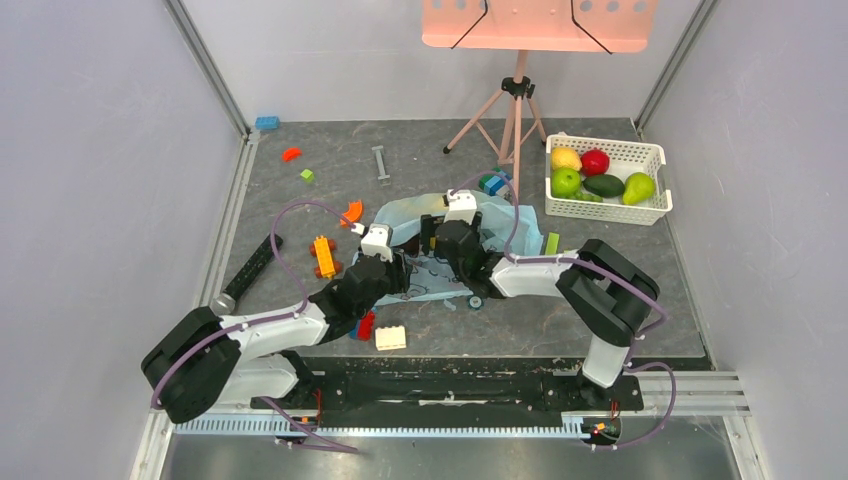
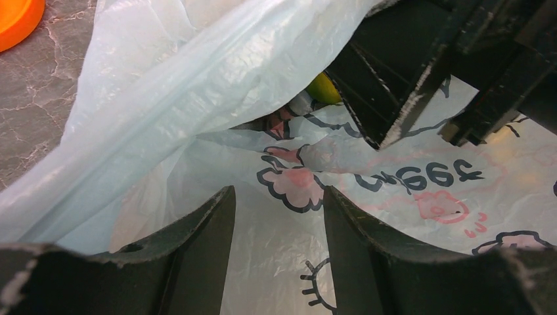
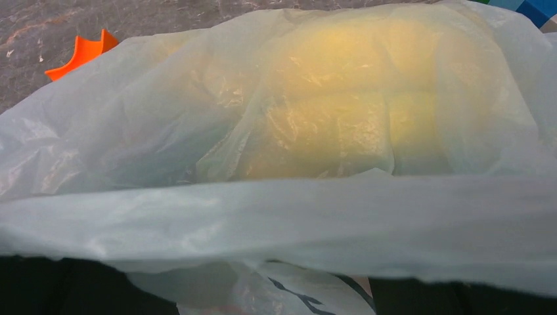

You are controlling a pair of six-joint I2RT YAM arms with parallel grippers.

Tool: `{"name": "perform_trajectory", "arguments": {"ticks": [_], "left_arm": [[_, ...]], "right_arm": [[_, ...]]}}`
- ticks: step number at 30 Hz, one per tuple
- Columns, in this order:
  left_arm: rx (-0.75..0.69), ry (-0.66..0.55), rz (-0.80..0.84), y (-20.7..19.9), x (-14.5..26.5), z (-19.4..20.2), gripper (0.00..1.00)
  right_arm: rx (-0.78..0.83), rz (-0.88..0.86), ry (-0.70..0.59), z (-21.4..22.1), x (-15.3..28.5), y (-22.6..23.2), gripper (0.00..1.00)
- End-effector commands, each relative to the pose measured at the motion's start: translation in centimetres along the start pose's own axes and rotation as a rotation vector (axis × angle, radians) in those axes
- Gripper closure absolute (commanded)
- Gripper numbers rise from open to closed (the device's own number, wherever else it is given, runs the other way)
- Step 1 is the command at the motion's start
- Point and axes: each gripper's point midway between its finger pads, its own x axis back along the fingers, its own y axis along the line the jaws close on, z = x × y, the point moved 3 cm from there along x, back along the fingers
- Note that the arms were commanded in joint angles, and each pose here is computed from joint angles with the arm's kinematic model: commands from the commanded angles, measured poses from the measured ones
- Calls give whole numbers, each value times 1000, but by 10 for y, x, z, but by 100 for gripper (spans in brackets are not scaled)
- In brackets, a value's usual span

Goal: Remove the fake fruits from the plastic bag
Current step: Take out the fake fruit from the plastic bag.

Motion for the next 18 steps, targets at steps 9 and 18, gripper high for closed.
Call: {"name": "perform_trajectory", "arguments": {"ticks": [9, 18], "left_arm": [[-12, -70, 22, -8, -2, -20, 42], [-14, -69, 21, -8, -2, -20, 42]], "right_arm": [[-122, 43, -46, -11, -29, -3, 10], [-92, 56, 16, 7, -45, -4, 6]]}}
